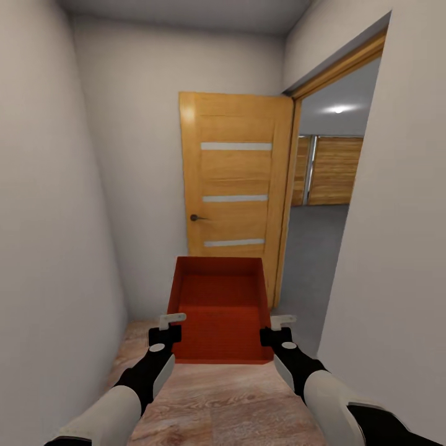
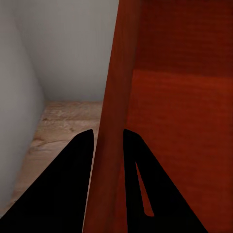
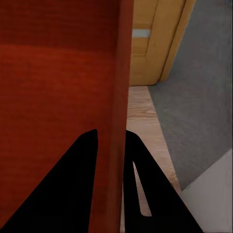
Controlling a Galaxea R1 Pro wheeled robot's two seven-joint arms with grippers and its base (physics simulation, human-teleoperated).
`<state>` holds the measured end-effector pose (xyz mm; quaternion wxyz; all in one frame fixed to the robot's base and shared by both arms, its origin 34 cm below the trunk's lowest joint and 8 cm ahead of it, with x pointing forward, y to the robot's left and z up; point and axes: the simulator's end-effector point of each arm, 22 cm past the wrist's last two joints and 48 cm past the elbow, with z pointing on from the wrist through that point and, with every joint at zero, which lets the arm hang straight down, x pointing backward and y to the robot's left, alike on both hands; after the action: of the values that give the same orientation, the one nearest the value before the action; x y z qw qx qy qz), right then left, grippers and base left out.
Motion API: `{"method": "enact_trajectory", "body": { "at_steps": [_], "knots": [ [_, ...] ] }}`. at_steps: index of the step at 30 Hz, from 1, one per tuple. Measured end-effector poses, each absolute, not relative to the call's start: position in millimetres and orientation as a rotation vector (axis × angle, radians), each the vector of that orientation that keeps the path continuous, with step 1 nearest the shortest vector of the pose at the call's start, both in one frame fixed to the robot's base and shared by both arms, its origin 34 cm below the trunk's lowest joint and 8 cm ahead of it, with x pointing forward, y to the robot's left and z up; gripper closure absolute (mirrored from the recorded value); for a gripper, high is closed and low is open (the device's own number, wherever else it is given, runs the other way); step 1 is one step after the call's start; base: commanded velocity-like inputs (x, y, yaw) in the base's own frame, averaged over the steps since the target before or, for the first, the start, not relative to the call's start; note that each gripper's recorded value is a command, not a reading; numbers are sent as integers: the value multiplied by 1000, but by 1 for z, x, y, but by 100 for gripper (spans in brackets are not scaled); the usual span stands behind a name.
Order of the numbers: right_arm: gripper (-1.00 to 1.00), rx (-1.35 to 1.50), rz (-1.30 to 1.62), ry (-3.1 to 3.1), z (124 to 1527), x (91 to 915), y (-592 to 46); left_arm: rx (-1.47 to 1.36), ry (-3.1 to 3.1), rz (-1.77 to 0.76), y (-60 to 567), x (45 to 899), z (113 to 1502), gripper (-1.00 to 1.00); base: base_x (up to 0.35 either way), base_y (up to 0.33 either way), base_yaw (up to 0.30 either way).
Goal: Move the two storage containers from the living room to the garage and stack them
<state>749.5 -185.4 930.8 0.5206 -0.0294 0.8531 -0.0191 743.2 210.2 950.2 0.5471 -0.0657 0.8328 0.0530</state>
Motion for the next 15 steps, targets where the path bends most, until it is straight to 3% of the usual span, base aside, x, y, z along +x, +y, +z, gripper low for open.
{"method": "enact_trajectory", "body": {
  "at_steps": [5,15],
  "knots": [
    [100,-68,-44,2047,930,749,-185,-152,1977,126,210,743,950,100,103,90,-287],
    [100,-68,-44,2047,930,749,-186,-152,1978,127,210,743,950,100,213,249,-287]
  ]
}}
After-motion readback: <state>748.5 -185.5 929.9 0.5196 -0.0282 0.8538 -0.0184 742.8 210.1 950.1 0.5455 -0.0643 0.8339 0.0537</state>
